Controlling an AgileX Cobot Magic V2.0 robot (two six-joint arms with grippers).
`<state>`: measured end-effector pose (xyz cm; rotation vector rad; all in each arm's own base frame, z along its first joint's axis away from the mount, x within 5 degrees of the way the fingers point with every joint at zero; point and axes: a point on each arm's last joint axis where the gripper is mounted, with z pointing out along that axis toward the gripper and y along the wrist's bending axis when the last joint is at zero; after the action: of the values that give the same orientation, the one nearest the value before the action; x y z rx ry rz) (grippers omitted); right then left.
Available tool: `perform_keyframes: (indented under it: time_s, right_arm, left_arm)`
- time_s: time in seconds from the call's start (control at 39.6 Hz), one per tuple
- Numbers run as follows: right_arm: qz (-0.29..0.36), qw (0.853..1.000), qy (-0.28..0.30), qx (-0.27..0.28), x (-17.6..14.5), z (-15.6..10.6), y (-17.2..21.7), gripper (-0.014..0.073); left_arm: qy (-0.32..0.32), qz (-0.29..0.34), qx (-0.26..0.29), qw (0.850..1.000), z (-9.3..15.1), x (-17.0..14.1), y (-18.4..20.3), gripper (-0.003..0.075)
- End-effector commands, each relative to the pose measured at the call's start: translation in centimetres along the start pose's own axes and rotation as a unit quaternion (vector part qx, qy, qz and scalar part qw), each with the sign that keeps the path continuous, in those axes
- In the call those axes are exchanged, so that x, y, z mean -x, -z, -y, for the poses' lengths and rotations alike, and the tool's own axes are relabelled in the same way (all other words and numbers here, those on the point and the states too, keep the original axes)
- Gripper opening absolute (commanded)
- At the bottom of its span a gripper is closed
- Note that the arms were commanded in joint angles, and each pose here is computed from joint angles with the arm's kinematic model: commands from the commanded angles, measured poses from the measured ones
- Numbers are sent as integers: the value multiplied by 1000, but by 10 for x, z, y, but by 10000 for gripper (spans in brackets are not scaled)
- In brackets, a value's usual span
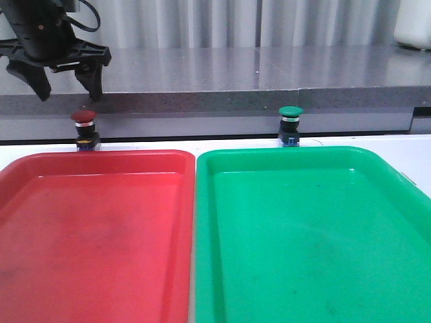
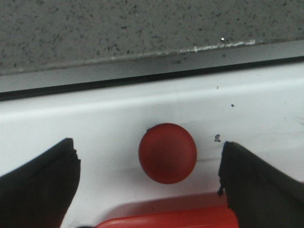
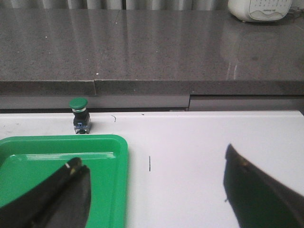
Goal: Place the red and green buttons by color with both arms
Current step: 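Reach the left gripper to the red-capped button and close on it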
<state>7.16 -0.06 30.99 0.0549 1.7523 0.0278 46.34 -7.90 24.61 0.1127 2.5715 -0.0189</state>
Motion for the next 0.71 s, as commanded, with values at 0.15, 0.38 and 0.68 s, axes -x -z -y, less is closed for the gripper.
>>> perform_keyframes:
  time_s: [0.15, 0.38, 0.68]
  right_arm:
    - [46, 999, -1, 3, 17, -1, 1, 593]
    - [46, 999, -1, 3, 17, -1, 1, 593]
    - [46, 999, -1, 3, 17, -1, 1, 593]
  left_arm:
    - [8, 32, -12, 999, 5, 16, 3, 565]
    - [9, 31, -12, 999, 6, 17, -5, 538]
    - [9, 33, -13, 999, 6, 18, -5, 111]
